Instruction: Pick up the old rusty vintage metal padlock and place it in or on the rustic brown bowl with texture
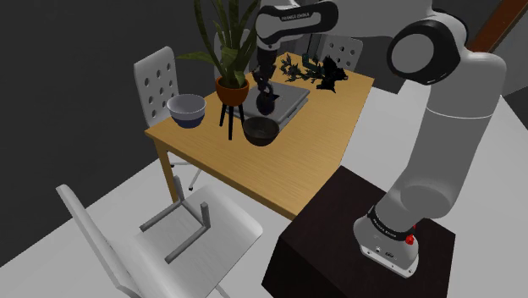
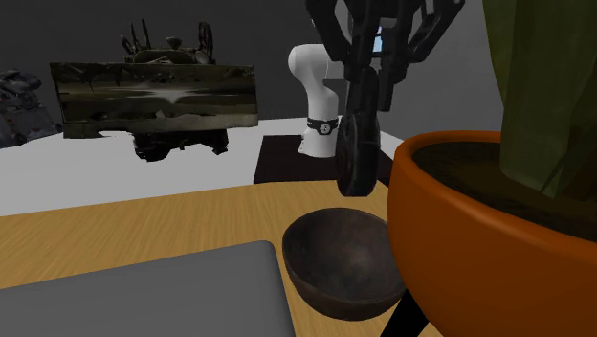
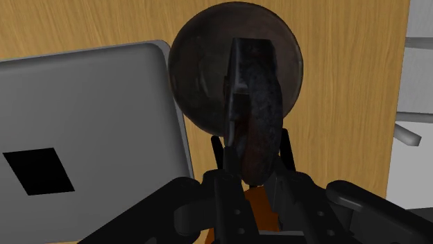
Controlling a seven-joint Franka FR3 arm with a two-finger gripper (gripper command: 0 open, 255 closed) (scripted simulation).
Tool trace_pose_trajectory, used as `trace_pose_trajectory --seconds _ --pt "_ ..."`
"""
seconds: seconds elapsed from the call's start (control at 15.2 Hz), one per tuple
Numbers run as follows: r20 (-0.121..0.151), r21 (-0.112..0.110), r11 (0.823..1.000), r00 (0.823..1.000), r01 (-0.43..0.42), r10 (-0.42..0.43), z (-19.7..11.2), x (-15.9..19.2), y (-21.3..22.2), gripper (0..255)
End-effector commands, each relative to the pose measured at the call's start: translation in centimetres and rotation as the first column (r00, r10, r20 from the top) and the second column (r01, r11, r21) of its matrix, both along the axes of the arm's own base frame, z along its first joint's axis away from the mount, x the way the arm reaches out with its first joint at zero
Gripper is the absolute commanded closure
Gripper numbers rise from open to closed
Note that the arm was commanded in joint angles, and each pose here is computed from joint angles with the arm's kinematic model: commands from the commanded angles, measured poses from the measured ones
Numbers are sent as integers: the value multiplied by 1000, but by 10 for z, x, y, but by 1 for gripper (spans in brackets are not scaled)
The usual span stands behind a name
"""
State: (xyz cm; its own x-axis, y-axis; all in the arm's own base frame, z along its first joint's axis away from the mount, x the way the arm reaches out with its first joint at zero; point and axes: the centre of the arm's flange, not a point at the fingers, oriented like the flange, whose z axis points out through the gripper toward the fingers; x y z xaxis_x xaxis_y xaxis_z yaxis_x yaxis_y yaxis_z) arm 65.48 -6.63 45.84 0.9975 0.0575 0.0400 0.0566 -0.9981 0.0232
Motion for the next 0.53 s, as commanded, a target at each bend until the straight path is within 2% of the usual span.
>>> trace_pose_trajectory --seconds 0.0,0.46 --pt "1 0 1000 1000 0 0 -10 1 0 255" --pt "1 0 1000 1000 0 0 -47 1 0 255"
